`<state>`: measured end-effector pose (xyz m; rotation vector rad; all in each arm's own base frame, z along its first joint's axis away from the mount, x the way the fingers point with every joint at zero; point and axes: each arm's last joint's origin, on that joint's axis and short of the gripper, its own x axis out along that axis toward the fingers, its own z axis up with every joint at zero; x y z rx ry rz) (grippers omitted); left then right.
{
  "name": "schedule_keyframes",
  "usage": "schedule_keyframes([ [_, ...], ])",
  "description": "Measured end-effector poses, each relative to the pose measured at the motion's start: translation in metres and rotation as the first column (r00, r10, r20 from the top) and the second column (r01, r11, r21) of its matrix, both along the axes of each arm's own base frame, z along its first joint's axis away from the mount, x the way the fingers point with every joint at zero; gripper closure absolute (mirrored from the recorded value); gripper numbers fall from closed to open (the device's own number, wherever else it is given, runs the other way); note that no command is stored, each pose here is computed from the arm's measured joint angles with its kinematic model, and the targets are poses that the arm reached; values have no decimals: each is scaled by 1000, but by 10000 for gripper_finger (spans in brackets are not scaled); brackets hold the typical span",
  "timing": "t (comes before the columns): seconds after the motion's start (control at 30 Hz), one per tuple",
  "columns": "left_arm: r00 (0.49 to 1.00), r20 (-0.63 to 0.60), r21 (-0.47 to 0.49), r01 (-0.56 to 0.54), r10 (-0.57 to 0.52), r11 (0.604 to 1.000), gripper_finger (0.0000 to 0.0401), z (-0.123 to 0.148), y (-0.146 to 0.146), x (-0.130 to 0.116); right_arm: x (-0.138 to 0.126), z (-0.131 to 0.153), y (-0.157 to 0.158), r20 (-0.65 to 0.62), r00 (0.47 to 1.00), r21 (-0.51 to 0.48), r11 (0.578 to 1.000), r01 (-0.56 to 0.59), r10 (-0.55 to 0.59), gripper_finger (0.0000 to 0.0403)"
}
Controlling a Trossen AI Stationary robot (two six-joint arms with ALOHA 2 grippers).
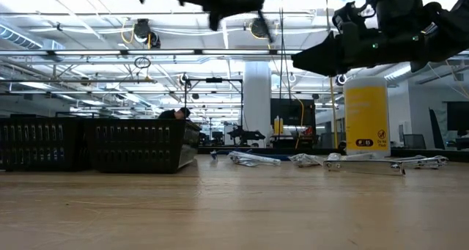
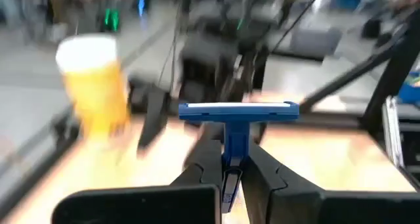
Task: Pick & Place Travel size toiletries
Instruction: Put the blue razor into the bottom left black bin
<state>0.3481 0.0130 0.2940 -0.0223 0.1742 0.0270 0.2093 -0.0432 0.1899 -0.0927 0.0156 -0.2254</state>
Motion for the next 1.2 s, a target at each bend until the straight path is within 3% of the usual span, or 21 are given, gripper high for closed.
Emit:
schedule_keyframes([
  [0.13,978,-179,-106,-125,105,986,386,-1,-8,-32,0,0,-1,2,1000,2,1000,4,-4,158],
  [0.37,929,-314,-292,-293,198,910,386,-21,-38,-104,0,-2,-1,-22,1000,0,1000,4,-4,165],
  [0.5,894,-402,-439,-377,197,815,386,-42,-57,-146,0,-2,-1,-25,1000,-3,1000,4,-4,171],
  [0.6,864,-472,-541,-443,178,715,386,-57,-70,-171,0,-2,-1,-23,1000,-4,1000,4,-4,171],
  [0.67,824,-537,-572,-515,183,638,386,-67,-75,-185,0,-2,-1,-23,1000,-3,1000,4,-4,171],
  [0.77,783,-589,-585,-584,200,563,386,-76,-80,-197,0,-2,-1,-22,1000,-4,1000,4,-4,171],
  [0.87,759,-614,-562,-613,216,556,369,-81,-81,-199,0,-2,-1,-21,1000,-4,1000,4,-4,173],
  [1.03,750,-626,-532,-610,211,587,306,-84,-82,-197,0,-2,-1,-20,1000,2,1000,4,-4,174],
  [1.2,741,-636,-518,-617,214,593,251,-86,-83,-196,0,-2,-1,-19,1000,7,1000,4,-4,174],
])
